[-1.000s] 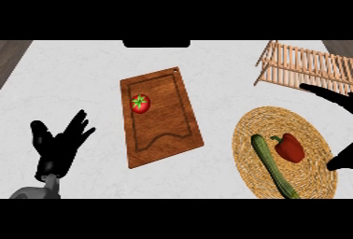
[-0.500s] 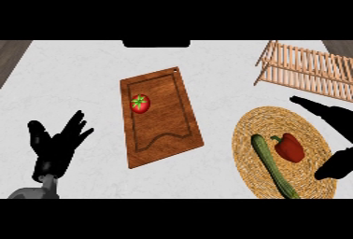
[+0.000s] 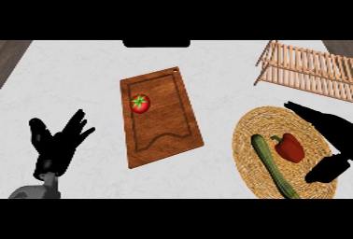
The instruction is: Pick the bell pepper from the placemat and place it in the tiered shelf
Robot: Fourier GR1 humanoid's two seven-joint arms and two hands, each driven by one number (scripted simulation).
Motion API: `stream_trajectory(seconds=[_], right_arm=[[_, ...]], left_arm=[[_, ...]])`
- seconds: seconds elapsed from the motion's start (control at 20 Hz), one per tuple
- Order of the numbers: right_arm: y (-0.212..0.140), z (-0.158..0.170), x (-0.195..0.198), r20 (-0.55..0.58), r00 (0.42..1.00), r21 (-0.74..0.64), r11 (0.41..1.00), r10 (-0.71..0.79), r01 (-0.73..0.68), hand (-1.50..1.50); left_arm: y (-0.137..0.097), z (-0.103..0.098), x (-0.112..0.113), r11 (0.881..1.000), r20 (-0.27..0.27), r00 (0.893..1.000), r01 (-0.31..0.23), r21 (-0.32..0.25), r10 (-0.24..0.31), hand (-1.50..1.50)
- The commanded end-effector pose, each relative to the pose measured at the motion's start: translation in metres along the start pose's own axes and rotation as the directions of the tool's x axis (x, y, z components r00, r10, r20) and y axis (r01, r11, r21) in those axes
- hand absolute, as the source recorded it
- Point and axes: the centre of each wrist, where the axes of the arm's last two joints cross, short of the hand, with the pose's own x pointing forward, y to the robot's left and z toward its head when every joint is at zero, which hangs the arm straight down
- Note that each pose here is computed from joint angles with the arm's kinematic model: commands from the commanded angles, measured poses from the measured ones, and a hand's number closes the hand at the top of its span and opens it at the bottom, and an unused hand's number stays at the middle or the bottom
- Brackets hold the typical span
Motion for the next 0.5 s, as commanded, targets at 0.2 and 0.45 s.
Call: stream_trajectory(seconds=[0.2, 0.45], right_arm=[[0.037, -0.016, 0.0, -0.046, 0.998, -0.012, 0.999, 0.047, -0.047, -1.5], [0.032, -0.027, -0.007, -0.072, 0.996, -0.06, 0.996, 0.06, -0.065, -1.5]], left_arm=[[-0.017, -0.003, 0.0, 1.0, -0.035, 0.999, 0.025, 0.001, -0.025, 0.0], [0.008, 0.0, -0.004, 1.0, -0.054, 0.999, 0.003, -0.002, -0.003, 0.0]])
